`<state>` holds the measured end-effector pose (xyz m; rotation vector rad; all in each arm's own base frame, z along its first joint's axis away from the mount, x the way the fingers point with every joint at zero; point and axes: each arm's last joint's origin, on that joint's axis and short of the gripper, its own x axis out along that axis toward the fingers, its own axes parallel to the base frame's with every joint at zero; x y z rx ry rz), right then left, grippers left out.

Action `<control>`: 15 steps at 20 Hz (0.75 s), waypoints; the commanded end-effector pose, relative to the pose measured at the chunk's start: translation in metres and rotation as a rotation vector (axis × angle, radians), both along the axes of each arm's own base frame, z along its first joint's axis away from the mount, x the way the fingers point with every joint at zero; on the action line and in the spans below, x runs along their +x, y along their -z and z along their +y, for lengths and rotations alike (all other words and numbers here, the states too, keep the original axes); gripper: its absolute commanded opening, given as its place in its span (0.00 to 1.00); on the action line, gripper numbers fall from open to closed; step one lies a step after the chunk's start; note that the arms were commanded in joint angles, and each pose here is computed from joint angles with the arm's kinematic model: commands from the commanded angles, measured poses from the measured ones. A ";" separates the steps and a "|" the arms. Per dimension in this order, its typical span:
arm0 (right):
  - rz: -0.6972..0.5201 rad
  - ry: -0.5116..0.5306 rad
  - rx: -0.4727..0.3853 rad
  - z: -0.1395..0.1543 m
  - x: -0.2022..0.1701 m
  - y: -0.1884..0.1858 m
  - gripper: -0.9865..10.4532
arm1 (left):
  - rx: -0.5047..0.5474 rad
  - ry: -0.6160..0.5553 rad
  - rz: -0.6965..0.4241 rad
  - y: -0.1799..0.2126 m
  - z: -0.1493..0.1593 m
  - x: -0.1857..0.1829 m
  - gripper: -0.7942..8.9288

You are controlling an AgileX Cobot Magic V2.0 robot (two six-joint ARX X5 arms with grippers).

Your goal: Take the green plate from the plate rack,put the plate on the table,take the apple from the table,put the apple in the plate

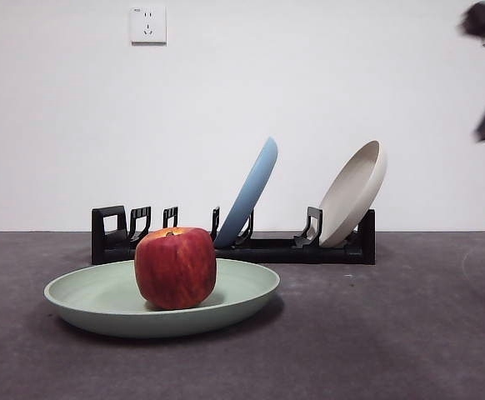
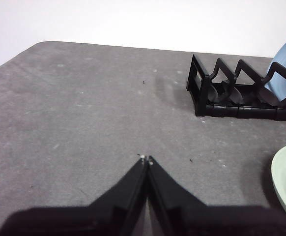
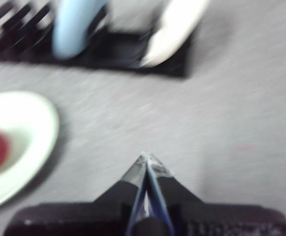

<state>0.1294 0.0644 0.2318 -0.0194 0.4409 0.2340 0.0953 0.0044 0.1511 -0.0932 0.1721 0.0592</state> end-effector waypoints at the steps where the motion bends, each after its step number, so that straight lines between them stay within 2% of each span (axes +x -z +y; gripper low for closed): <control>1: -0.083 0.086 -0.001 -0.021 -0.011 -0.009 0.07 | -0.006 0.004 0.009 0.004 0.000 0.001 0.08; 5: -0.223 0.272 0.024 -0.050 -0.031 -0.015 0.07 | -0.006 0.004 0.008 0.004 0.000 0.001 0.08; 8: -0.261 0.356 0.015 -0.060 -0.039 0.008 0.07 | -0.006 0.004 0.008 0.004 0.000 0.001 0.08; 10: -0.274 0.376 0.016 -0.062 -0.038 0.029 0.07 | -0.006 0.004 0.008 0.004 0.000 0.001 0.08; 15: -0.367 0.371 0.047 -0.061 -0.033 0.054 0.07 | -0.006 0.004 0.008 0.004 0.000 0.001 0.08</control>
